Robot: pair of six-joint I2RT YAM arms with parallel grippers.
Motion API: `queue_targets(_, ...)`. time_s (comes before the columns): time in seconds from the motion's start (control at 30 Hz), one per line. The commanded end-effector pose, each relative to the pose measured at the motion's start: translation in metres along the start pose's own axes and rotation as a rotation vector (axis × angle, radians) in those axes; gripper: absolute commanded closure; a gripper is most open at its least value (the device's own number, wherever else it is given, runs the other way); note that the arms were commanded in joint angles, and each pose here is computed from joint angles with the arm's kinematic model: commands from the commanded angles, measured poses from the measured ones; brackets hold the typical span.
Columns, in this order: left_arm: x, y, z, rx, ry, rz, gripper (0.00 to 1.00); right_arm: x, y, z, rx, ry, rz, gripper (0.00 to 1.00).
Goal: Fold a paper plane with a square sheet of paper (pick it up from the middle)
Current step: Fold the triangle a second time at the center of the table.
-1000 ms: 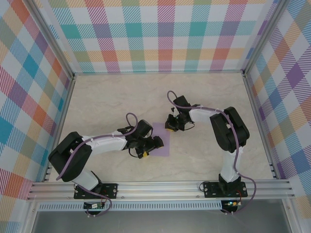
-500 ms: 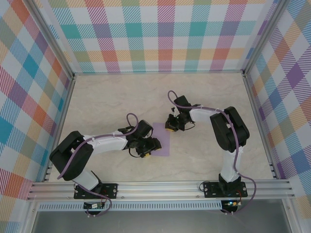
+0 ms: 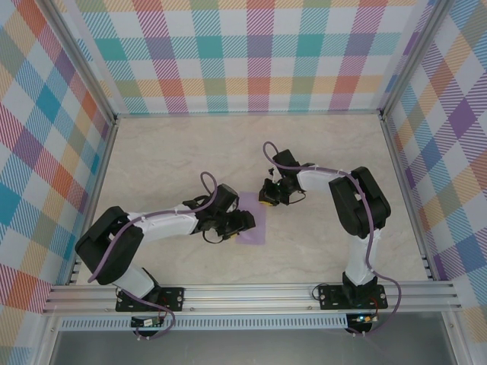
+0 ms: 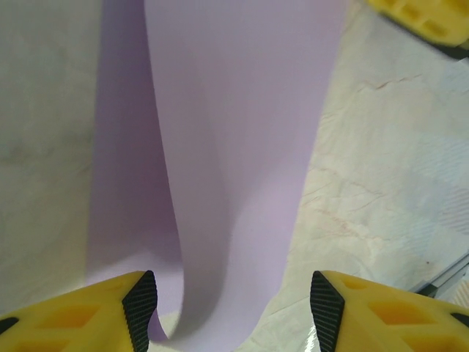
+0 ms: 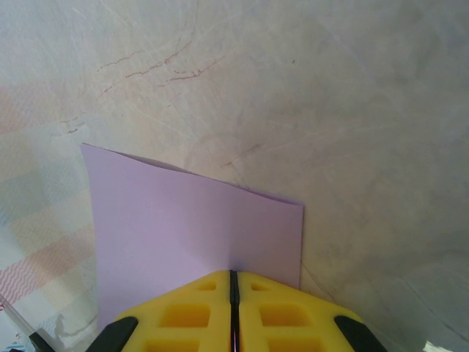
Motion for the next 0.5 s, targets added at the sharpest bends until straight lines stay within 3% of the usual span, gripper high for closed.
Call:
queue_targets(0.0,-0.018,0.001,0.013,-0.022,-0.073,-0.076,0.4,-0.036,-0.014,-0.019,0.063,-0.069,-0.106,0.91)
queue_targets(0.17,-0.004,-0.006,0.018,-0.027,-0.081,-0.013,0.41,-0.034,-0.014,-0.019,0.063,-0.076,-0.097,0.91)
queue_targets(0.47,-0.005,0.002,-0.005,0.05,-0.054,-0.097,0.47,-0.032,-0.011,-0.019,0.066,-0.078,-0.094,0.91)
Point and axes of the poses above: each hand's point on the last joint's axis, 136 mm out from that joint toward the fingers, its own y axis back along the fingers, its own x axis along the line the jaws close on, z = x × y, the point moved 1 cm from there along y, back along the fingers, and after that the axes turned 13 degrees about y, right-handed, at the moved point
